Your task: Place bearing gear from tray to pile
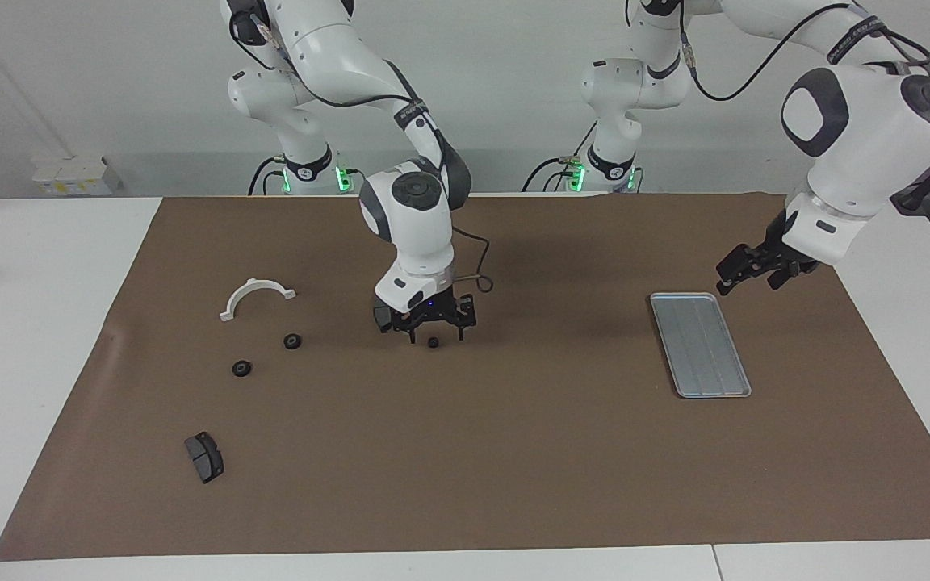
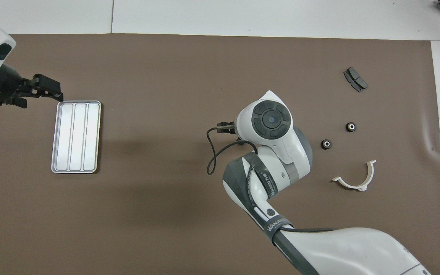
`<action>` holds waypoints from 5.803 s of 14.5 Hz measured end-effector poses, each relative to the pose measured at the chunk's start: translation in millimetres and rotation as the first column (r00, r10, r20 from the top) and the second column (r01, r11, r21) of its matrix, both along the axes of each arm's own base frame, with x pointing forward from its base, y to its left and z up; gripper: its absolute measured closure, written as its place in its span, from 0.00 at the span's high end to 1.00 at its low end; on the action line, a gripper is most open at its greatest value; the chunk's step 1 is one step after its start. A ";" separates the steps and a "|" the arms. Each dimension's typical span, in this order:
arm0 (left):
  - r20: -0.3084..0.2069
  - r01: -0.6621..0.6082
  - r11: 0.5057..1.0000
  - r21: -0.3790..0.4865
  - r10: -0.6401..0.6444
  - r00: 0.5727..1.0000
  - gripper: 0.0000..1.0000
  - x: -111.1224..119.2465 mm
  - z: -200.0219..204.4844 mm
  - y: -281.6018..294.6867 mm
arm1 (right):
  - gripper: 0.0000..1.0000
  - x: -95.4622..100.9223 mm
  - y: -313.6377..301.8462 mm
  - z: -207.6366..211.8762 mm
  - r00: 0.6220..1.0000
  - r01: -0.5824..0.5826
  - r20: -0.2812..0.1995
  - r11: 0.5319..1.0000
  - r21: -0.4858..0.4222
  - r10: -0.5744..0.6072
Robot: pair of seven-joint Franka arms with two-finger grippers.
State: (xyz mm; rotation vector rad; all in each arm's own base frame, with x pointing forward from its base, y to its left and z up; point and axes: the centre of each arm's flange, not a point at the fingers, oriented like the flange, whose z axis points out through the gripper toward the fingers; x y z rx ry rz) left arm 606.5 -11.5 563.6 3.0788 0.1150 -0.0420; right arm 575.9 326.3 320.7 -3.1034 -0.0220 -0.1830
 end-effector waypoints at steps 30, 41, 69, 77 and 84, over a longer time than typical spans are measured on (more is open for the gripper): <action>0.029 0.020 0.999 0.039 -0.021 0.999 1.00 -61.4 11.7 6.0 | 0.23 10.0 -52.9 27.6 0.998 0.055 -0.017 0.998 -0.026 -0.055; 0.030 0.005 0.999 0.038 -0.006 1.000 1.00 -61.6 12.3 14.1 | 0.23 65.2 -288.3 14.1 0.987 0.155 0.039 0.987 -0.040 -0.153; 0.030 0.005 0.999 0.038 -0.006 1.000 1.00 -61.6 12.3 14.1 | 1.00 -25.9 -357.9 301.6 0.983 0.120 -0.130 0.991 -0.060 -0.127; 0.030 0.005 0.999 0.038 -0.006 1.000 1.00 -61.6 12.3 14.1 | 1.00 -26.0 -359.4 301.5 0.984 0.116 -0.130 0.991 -0.061 -0.123; 0.030 0.005 0.999 0.038 -0.006 1.000 1.00 -61.6 12.3 14.1 | 1.00 -25.4 -353.1 307.0 0.987 0.105 -0.119 0.993 -0.059 -0.112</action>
